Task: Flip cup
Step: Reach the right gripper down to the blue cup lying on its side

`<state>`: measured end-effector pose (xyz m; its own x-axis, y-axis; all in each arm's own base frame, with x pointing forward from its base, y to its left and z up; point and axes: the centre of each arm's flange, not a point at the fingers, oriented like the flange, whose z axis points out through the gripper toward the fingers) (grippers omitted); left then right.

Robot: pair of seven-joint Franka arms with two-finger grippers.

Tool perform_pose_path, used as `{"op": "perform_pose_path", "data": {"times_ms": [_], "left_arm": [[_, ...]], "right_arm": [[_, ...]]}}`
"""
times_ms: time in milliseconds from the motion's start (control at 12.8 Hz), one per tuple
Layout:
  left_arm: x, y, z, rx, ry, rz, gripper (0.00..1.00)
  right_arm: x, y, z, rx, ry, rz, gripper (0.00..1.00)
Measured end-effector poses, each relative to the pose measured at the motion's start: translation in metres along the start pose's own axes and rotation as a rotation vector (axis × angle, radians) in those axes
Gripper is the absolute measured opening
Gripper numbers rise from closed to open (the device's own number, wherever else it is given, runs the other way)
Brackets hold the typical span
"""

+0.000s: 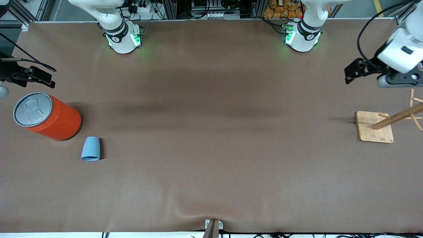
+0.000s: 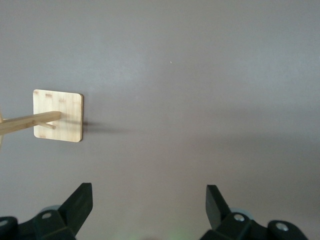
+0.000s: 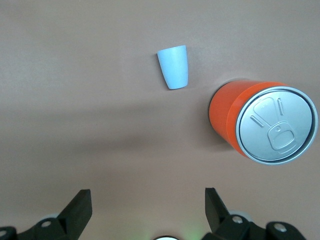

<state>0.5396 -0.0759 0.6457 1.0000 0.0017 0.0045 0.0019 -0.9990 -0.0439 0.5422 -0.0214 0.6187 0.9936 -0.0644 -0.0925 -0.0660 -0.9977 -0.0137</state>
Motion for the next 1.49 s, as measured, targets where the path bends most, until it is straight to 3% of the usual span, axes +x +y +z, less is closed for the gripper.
{"op": "perform_pose_path", "data": {"times_ms": [313,548,862,1175,1488], "left_arm": [[0.003,-0.007,-0.004,-0.002,0.009,-0.013,1.0],[0.004,-0.015,-0.004,0.031,0.006,0.0,1.0],[0.006,-0.017,-0.002,0.031,0.003,0.007,1.0],[0.007,-0.018,-0.007,0.03,0.021,0.01,1.0],[0.01,-0.018,-0.01,0.026,0.05,0.01,1.0]], "right_arm": [[0.002,-0.001,0.002,0.0,0.0,-0.002,1.0],[0.008,0.001,0.028,-0.001,-0.032,0.0,1.0],[0.031,0.011,0.105,0.0,-0.085,0.02,1.0],[0.082,0.029,0.188,0.003,-0.068,0.033,1.0],[0.121,0.044,0.274,0.004,-0.027,-0.046,1.0]]}}
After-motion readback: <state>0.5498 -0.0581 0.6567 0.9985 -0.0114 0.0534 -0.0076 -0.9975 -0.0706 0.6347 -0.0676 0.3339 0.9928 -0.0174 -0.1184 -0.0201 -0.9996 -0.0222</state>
